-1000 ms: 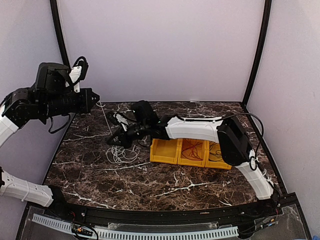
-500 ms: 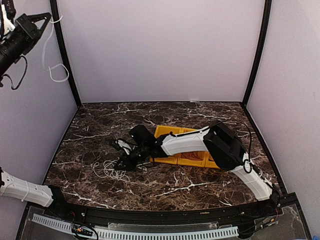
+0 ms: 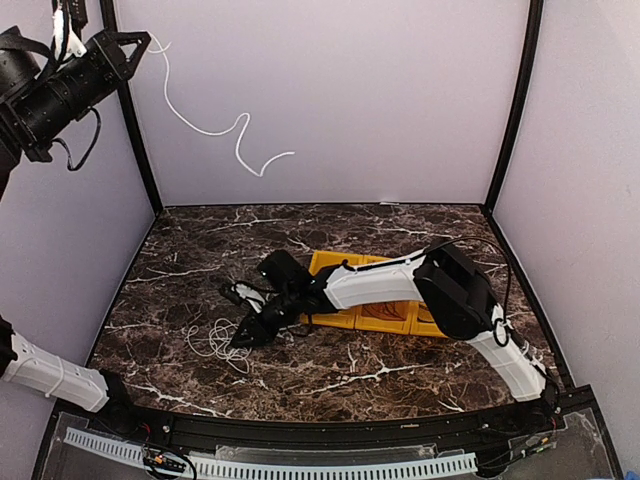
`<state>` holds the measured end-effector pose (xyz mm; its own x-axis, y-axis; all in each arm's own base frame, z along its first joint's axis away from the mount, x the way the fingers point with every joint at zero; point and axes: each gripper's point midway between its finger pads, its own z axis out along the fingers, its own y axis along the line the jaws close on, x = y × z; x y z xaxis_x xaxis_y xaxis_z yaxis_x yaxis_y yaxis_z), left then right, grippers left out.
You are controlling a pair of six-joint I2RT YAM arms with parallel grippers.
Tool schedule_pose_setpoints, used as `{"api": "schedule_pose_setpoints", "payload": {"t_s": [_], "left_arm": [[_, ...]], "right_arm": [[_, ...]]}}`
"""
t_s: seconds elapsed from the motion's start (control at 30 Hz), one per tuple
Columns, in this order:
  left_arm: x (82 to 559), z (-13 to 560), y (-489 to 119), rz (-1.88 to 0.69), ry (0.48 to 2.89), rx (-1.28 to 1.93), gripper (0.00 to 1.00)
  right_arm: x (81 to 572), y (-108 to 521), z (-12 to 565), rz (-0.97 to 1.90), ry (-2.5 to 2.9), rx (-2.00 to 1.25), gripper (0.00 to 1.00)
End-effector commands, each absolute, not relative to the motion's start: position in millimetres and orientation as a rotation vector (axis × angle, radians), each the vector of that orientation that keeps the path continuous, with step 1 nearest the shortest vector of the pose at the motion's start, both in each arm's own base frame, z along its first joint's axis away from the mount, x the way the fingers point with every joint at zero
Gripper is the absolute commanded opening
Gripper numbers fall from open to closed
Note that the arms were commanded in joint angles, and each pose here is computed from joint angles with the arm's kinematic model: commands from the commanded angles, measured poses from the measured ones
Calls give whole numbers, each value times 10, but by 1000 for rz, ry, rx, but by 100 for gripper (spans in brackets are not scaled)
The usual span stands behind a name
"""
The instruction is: Untangle the cables
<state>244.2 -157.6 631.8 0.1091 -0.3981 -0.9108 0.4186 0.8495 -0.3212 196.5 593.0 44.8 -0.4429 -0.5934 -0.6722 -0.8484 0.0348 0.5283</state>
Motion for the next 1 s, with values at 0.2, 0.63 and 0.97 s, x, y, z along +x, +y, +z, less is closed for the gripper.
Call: {"api": "schedule_pose_setpoints", "payload": {"t_s": [0.2, 0.63, 0.97], "left_arm": [[2658, 5714, -1774, -515, 1458, 75, 0], [2854, 4850, -2124, -495, 1679, 166, 0], [2988, 4153, -2664, -536, 1850, 367, 0]], "right_arm": [[2301, 5352, 2024, 1234, 1752, -1442, 46], [2523, 4088, 2166, 921, 1758, -1423, 50], [3083, 2608, 2220, 656, 1864, -1089, 50]]}}
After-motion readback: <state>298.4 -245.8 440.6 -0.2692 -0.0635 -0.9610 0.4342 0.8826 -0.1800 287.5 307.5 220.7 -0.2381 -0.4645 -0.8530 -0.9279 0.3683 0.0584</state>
